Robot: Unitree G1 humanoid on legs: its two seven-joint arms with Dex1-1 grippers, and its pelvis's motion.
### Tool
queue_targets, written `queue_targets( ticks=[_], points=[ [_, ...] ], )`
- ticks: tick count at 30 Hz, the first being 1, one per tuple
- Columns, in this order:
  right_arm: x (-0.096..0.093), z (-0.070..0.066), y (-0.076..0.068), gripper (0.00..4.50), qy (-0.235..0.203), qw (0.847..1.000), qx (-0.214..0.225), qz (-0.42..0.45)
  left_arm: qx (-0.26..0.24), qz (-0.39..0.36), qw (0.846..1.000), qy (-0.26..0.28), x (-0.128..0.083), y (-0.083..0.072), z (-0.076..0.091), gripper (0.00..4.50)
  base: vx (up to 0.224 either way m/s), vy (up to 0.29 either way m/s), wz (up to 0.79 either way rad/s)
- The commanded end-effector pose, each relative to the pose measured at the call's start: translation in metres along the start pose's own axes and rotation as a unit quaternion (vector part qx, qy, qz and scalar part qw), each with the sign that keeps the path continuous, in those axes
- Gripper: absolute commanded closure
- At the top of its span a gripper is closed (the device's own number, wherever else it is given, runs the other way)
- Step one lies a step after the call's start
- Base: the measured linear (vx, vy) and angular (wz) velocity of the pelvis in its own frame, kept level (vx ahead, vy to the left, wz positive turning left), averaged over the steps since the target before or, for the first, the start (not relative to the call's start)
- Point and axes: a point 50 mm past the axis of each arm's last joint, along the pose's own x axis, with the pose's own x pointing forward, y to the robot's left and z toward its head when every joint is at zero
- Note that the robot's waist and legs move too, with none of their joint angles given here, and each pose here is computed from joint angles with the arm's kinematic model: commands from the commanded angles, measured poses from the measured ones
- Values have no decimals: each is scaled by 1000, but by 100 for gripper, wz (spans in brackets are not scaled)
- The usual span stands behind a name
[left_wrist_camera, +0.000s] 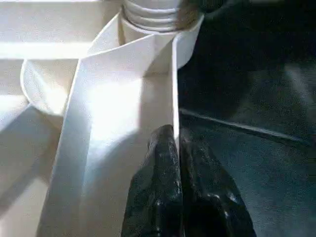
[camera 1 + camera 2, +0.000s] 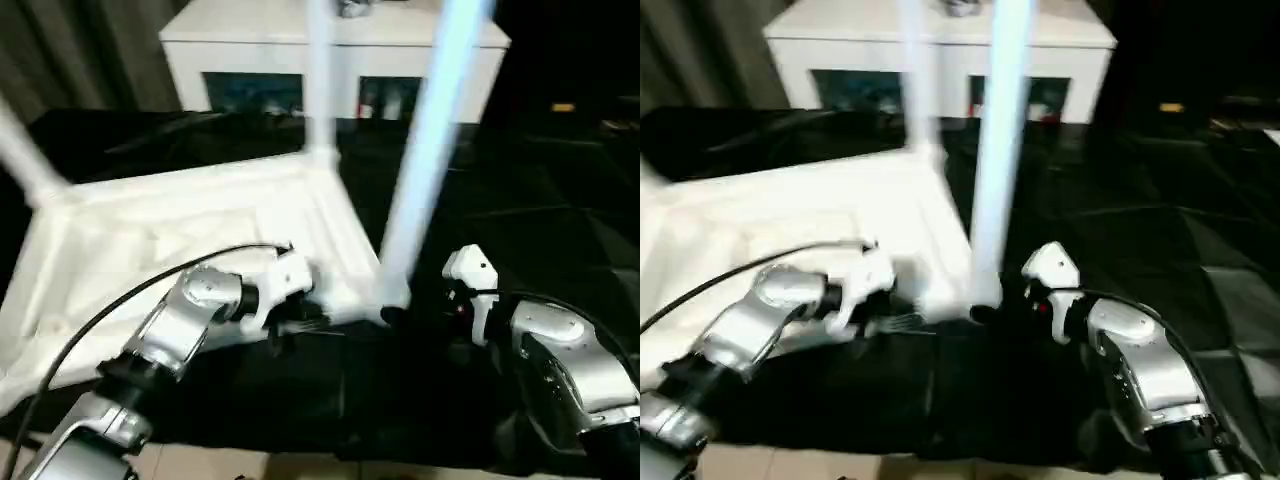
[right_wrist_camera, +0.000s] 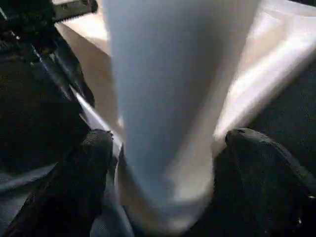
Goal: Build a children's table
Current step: Rotate leg to tighten
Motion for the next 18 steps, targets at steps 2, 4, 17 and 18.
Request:
queue_targets(
  ticks=[2, 4, 17, 18],
  points=[
    [2, 2, -1, 51, 6, 1000, -11, 6, 17, -8, 1000, -6, 2, -1, 8, 450, 0, 0, 0],
    [6, -1, -2, 51, 18, 1000, -16, 8, 17, -1, 1000, -4, 1, 1, 7, 450, 0, 0, 0],
    [5, 1, -5, 162, 2, 1000, -7, 13, 13, 3, 1000, 1, -2, 3, 6, 450, 0, 0, 0],
    [5, 0, -4, 169, 1, 1000, -5, 16, 11, 1, 1000, 2, -2, 3, 5, 450, 0, 0, 0]
  ],
)
